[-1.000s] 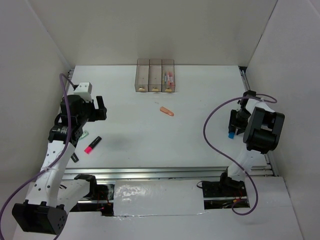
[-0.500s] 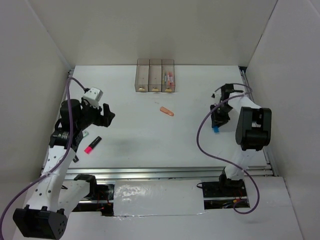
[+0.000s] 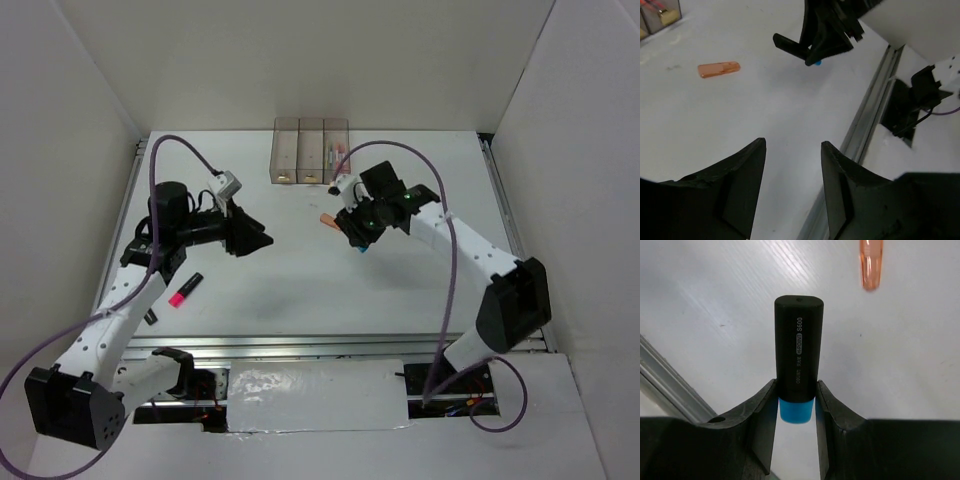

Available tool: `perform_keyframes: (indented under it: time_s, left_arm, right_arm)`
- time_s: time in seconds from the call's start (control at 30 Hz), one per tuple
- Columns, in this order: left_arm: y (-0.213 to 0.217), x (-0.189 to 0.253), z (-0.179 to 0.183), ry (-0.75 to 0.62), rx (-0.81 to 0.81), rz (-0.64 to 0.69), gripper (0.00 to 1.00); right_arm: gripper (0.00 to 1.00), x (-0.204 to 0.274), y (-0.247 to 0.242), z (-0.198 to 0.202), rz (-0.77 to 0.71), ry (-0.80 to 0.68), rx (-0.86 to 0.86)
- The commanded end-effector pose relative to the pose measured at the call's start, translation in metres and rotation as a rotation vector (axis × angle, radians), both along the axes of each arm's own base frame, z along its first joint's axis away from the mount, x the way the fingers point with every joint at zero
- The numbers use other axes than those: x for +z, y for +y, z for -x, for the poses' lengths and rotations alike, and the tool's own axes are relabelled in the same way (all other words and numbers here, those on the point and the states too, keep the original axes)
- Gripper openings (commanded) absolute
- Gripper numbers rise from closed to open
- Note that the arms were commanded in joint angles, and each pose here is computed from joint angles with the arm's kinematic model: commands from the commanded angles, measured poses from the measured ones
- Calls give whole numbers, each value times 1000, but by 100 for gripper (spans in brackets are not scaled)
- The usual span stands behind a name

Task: Sort the stationery into containers
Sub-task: Pass the stationery from the right arm to the left

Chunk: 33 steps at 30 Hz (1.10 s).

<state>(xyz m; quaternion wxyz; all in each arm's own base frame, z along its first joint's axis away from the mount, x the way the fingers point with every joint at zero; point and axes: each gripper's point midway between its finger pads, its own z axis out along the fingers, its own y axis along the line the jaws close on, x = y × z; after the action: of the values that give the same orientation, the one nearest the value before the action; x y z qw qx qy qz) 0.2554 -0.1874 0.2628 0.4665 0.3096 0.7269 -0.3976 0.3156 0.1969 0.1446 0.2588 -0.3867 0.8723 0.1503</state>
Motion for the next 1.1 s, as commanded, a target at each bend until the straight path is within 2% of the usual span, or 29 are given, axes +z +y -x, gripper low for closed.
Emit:
perform_keyframes:
  time_s: [0.0,0.03,0.13,0.2,0.37,0.6,0.73,0.93,1.07]
  left_arm:
    - [-22,34,-4,138,6,174,60]
    - [-30,28,-4,188,-6,171,60]
    - [-45,26,-5,277,-6,181,61]
    - [-52,21,-2,358,-3,208,61]
    - [-67,10,4,491,-11,249,63]
    - [-74,9,8,465,-20,173,66]
    - [-82,-1,15,462,-66,100,67]
    - [-91,-8,22,415,-92,-22,67]
    - [-96,-8,23,392,-104,-53,66]
  right_arm:
    - [0,46,7,-8,21,-307,54]
    - [0,57,13,-2,24,-397,108]
    - [0,65,9,-4,104,-537,142]
    - [0,88,14,-2,100,-669,168]
    - [0,108,22,18,163,-856,317]
    - [0,107,37,59,182,-1046,570]
    - [0,98,43,76,210,-1068,666]
    - [0,95,51,87,223,-1056,723]
    - [0,90,56,84,240,-1014,724]
